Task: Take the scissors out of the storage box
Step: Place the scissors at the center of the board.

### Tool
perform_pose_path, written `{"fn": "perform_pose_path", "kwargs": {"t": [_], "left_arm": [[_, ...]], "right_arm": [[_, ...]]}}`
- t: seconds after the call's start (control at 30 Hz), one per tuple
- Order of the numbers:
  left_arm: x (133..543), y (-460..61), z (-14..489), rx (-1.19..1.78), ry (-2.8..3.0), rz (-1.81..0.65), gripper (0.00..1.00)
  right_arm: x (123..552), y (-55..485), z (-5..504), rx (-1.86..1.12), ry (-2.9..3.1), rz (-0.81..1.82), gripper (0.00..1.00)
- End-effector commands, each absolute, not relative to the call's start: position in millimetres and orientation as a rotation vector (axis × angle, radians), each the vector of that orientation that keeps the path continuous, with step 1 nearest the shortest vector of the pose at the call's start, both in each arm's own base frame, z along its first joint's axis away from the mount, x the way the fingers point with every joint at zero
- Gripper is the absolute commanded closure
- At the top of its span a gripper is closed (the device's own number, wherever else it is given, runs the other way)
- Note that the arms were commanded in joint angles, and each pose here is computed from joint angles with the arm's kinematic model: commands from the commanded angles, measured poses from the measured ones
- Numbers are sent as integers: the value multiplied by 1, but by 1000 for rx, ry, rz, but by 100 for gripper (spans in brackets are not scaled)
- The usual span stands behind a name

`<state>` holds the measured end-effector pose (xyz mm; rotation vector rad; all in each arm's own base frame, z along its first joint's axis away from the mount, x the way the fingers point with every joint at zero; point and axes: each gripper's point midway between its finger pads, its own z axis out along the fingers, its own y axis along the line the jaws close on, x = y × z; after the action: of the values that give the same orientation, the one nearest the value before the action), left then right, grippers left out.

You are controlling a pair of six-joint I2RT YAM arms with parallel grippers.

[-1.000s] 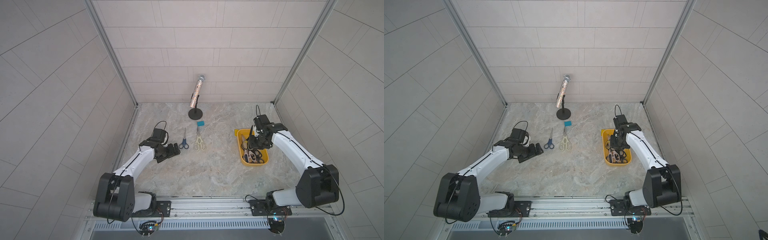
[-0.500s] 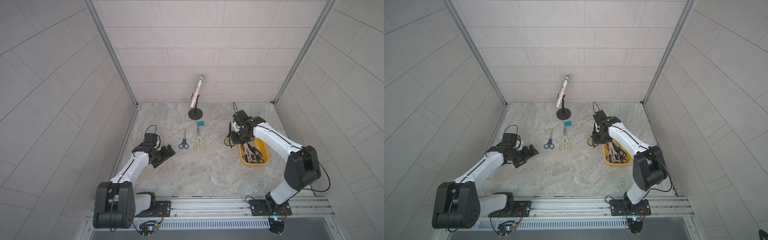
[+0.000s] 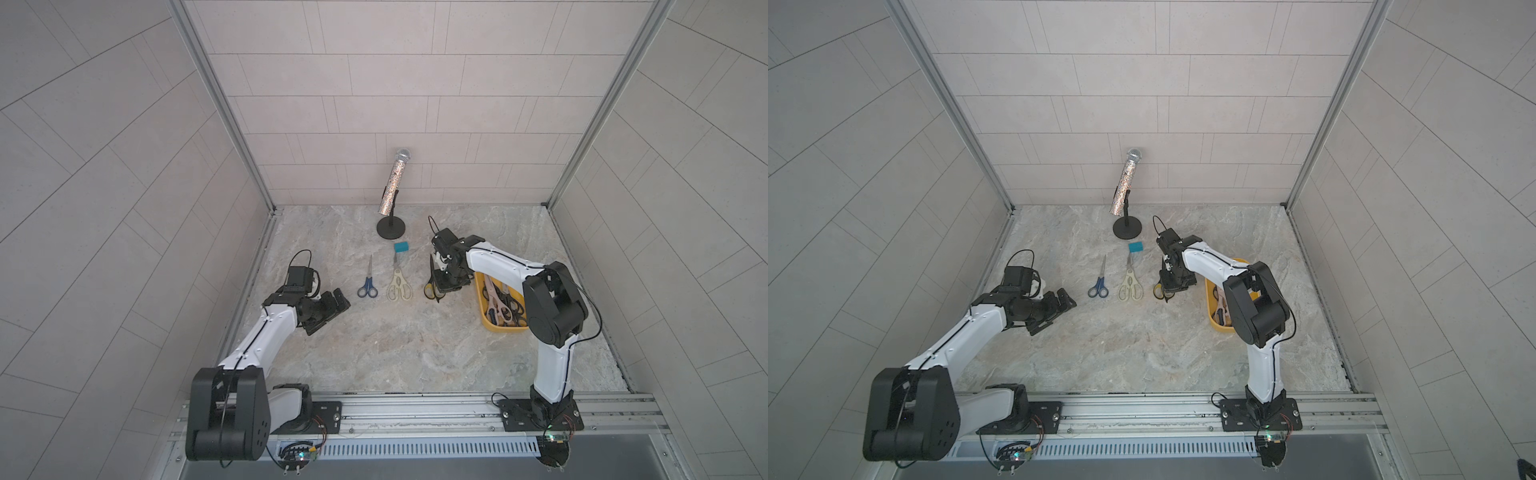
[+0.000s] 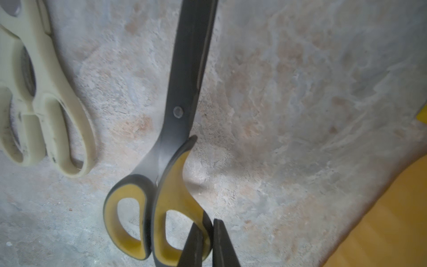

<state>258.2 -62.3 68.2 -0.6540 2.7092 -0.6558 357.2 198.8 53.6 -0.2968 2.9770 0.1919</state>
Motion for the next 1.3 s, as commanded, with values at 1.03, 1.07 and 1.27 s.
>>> {"fn": "perform_pose_path", "kwargs": {"t": [1.03, 1.07, 1.27], "left_arm": [[257, -62, 75, -635, 2704, -661, 0], [257, -62, 76, -628, 2703, -660, 0], [261, -73, 84, -554, 2712, -665, 0]], "right_arm": [[372, 196, 108, -216, 2845, 125, 64], [370, 190, 114, -206, 2842, 119, 64], [343, 136, 131, -93, 2875, -6, 64]]}}
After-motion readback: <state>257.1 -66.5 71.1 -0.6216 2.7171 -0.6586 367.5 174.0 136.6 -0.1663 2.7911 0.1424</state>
